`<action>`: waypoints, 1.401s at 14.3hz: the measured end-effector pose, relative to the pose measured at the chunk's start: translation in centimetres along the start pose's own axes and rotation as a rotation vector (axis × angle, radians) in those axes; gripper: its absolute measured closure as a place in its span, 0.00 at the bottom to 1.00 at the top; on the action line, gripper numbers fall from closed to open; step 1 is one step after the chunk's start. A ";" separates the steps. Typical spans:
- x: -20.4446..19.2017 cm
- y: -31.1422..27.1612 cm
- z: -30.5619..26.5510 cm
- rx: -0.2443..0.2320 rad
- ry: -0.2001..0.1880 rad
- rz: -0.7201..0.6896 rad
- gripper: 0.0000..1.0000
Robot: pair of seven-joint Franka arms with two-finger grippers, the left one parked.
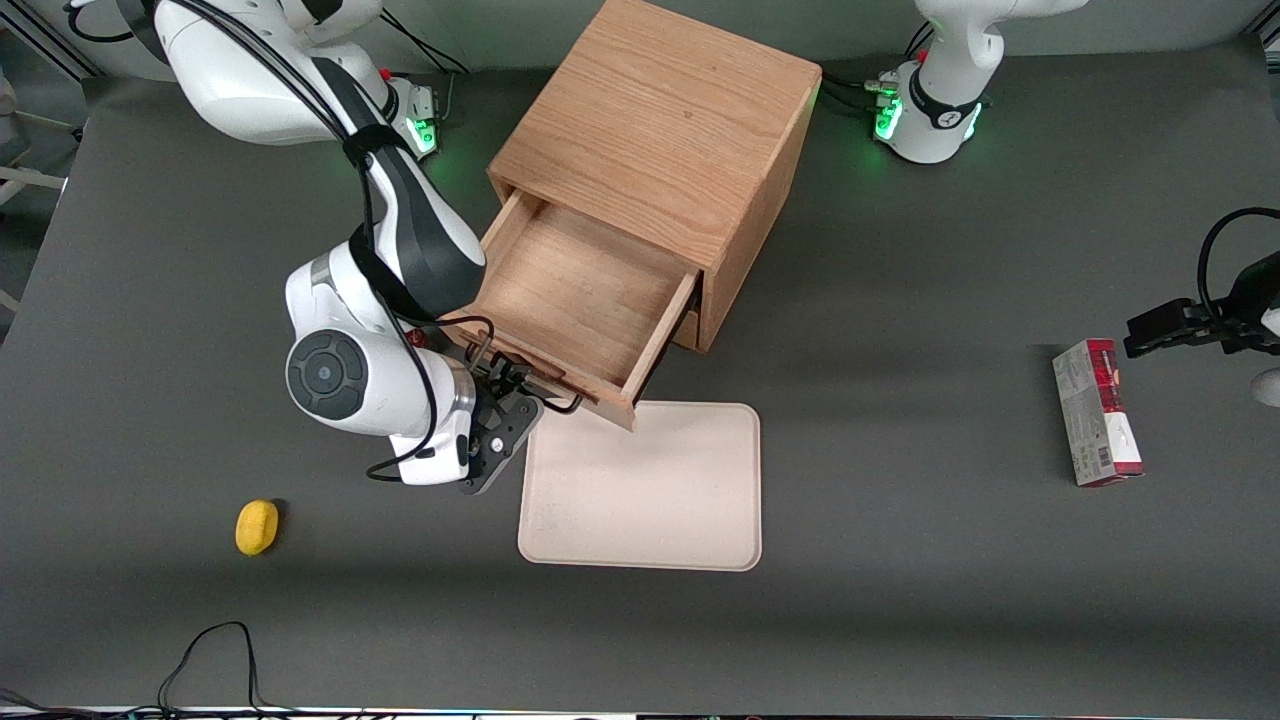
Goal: Open upper drawer
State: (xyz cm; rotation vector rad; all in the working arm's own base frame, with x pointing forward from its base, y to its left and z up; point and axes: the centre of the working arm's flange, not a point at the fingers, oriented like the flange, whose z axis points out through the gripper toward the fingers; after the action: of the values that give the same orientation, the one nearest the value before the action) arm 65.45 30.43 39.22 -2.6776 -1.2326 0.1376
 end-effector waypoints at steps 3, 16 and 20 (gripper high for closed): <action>0.2 0.7 -0.4 -0.029 0.003 -0.003 0.00; -0.1 4.9 -0.7 -0.062 0.062 0.000 0.00; -0.1 5.2 -0.7 -0.062 0.063 0.003 0.00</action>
State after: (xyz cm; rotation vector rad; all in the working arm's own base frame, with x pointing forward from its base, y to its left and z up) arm 69.30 26.95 38.81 -2.7137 -1.2336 0.0164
